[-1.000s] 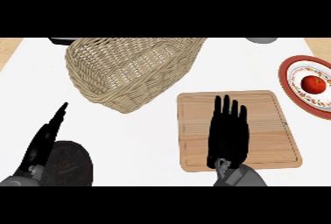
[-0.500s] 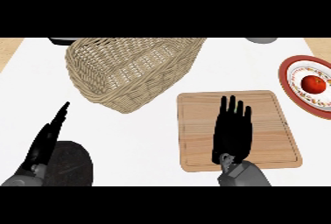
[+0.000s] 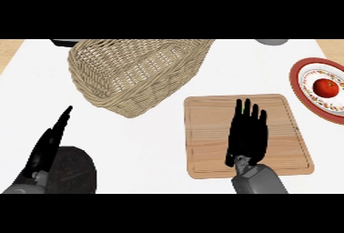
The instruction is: Pick the eggplant from the cutting board and place it in the basket
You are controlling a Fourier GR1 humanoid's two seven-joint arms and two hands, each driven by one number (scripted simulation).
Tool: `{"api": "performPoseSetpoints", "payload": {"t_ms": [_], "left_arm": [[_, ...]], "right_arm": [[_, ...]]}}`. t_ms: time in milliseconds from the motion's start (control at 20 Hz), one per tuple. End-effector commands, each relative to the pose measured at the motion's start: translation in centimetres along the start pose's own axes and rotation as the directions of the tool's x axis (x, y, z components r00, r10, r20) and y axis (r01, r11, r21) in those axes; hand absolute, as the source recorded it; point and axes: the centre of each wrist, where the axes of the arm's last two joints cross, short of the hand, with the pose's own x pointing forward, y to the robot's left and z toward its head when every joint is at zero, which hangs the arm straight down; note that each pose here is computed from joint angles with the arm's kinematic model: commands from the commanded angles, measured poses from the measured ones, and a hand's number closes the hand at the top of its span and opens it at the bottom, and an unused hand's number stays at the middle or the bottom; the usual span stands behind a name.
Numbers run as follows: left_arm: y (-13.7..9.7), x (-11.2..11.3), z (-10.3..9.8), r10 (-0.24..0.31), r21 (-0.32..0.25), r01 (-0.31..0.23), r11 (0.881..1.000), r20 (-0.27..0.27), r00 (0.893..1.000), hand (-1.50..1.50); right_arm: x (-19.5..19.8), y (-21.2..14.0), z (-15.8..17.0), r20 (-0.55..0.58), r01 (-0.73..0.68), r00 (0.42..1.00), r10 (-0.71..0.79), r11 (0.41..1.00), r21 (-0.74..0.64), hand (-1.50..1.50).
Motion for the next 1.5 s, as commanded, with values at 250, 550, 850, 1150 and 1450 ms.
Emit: {"api": "performPoseSetpoints", "payload": {"t_ms": [250, 550, 850, 1150, 1450], "left_arm": [[-1.0, -1.2, -1.2, 0.003, -0.006, -0.003, 1.0, -0.018, 1.0, 0.0], [-2.2, -1.4, -0.1, 0.0, -0.016, -0.001, 1.0, -0.021, 1.0, 0.0], [0.2, -0.1, 0.0, -0.004, -0.018, 0.004, 1.0, -0.024, 1.0, 0.0], [0.2, 0.7, -1.4, 0.015, -0.003, -0.015, 1.0, -0.016, 1.0, 0.0], [-1.0, -0.5, -0.3, -0.008, -0.019, 0.007, 1.0, -0.019, 1.0, 0.0]], "right_arm": [[0.0, 3.9, -1.1, -0.015, -0.025, 1.0, 0.027, 0.992, 0.121, 1.5], [-1.0, 4.2, -2.2, 0.029, 0.088, 0.995, -0.095, 0.975, 0.206, 1.5], [0.8, 4.8, -0.6, 0.116, 0.03, 0.992, -0.058, 0.973, 0.229, 1.5], [2.0, 5.0, 0.2, 0.158, -0.034, 0.987, 0.022, 0.997, 0.071, 1.5], [0.3, 2.5, -2.1, 0.341, -0.009, 0.939, 0.035, 0.997, -0.079, 1.5]]}}
